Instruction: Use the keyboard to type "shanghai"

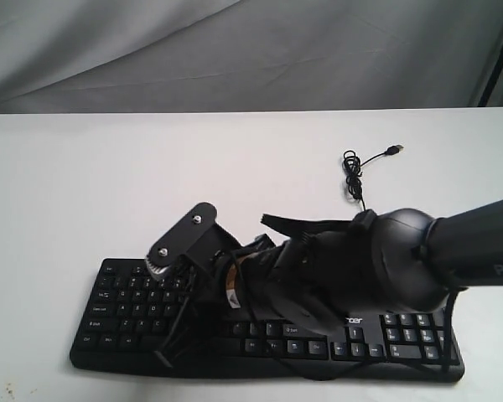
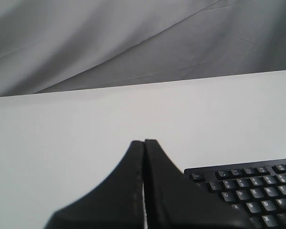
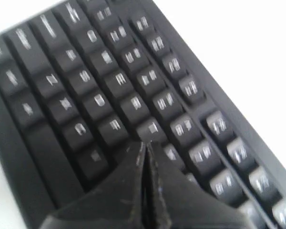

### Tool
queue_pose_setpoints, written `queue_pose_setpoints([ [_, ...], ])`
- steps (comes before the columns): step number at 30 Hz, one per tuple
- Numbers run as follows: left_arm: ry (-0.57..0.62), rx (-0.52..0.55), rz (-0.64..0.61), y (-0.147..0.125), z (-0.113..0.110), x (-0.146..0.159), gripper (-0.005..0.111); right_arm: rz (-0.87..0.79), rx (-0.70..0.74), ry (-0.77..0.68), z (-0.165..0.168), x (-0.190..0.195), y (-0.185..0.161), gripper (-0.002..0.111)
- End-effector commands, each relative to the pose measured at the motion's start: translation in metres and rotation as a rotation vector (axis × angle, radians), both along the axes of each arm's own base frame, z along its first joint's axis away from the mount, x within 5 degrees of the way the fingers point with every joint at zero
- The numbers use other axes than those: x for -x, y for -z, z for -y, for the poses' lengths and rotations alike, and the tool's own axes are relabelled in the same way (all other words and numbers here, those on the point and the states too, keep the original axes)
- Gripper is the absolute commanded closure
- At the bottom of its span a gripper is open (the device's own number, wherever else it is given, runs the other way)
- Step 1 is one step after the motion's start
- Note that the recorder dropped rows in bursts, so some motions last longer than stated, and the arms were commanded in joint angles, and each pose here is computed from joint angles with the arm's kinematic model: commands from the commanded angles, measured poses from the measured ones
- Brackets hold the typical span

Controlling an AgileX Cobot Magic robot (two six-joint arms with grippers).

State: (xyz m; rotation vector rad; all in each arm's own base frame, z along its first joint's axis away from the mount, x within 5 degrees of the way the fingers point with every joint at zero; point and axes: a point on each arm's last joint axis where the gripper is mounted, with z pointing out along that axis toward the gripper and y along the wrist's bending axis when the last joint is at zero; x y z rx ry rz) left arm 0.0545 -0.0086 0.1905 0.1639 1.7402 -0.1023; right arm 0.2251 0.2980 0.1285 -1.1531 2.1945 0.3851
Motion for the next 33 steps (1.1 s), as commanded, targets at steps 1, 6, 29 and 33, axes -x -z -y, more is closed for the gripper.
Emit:
queue_pose_setpoints([
  [1, 0.003, 0.003, 0.004, 0.001, 0.0, 0.0, 0.107, 0.064, -0.057, -0.072, -0.03, 0.005, -0.024, 0.108],
  [6, 0.003, 0.003, 0.004, 0.001, 0.0, 0.0, 0.107, 0.063, -0.024, -0.11, -0.066, 0.002, -0.022, 0.108],
  [29, 0.003, 0.003, 0.004, 0.001, 0.0, 0.0, 0.107, 0.044, 0.002, -0.118, -0.081, -0.007, 0.011, 0.108],
  [33, 0.003, 0.003, 0.004, 0.001, 0.0, 0.0, 0.107, 0.037, 0.011, -0.119, -0.081, -0.007, 0.017, 0.108],
])
